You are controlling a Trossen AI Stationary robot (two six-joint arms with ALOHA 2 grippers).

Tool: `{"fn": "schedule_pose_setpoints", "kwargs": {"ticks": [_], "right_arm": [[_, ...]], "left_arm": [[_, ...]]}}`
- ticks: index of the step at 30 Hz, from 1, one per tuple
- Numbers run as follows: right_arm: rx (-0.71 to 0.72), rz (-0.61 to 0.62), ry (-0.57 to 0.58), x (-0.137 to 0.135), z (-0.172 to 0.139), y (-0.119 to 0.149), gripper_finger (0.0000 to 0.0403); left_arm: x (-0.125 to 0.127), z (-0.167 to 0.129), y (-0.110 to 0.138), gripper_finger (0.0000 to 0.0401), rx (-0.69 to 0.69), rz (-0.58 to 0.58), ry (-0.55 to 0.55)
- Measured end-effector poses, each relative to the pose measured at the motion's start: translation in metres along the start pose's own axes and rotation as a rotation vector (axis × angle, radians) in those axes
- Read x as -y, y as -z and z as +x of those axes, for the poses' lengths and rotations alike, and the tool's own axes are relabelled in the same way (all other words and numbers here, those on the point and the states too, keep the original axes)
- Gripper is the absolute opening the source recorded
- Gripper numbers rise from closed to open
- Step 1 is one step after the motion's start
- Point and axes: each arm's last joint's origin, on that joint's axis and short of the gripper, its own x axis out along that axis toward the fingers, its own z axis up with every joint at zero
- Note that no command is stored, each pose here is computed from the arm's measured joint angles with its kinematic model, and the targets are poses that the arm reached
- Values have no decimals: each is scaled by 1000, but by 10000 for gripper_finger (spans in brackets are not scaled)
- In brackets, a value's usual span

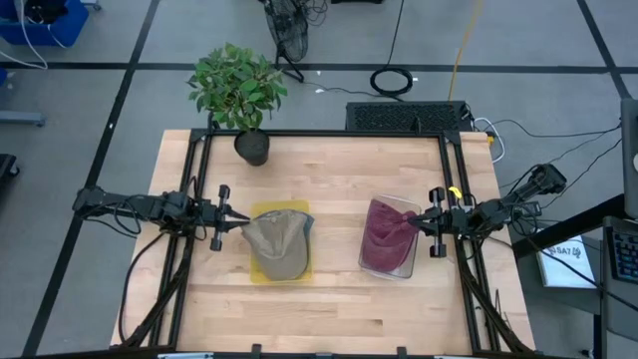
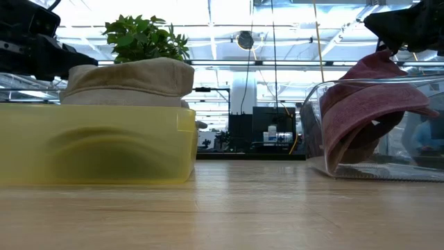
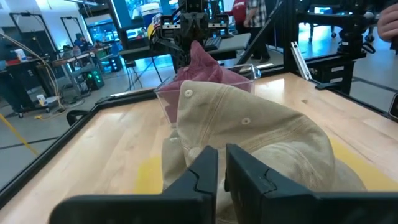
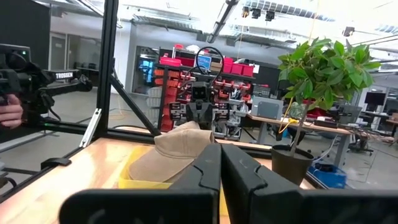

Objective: Pick and place caps into container
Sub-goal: Return to Home Position

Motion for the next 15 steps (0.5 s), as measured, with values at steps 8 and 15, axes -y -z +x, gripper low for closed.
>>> {"fn": "schedule_pose_setpoints", "kwargs": {"ticks": [8,15], "right_arm": [[1,1,-1,0,0,0,0],[0,0,-1,0,0,0,0]], "left_arm": [[0,0,-1,40,17,3,-3],[0,0,-2,46,22,3,-5]]}}
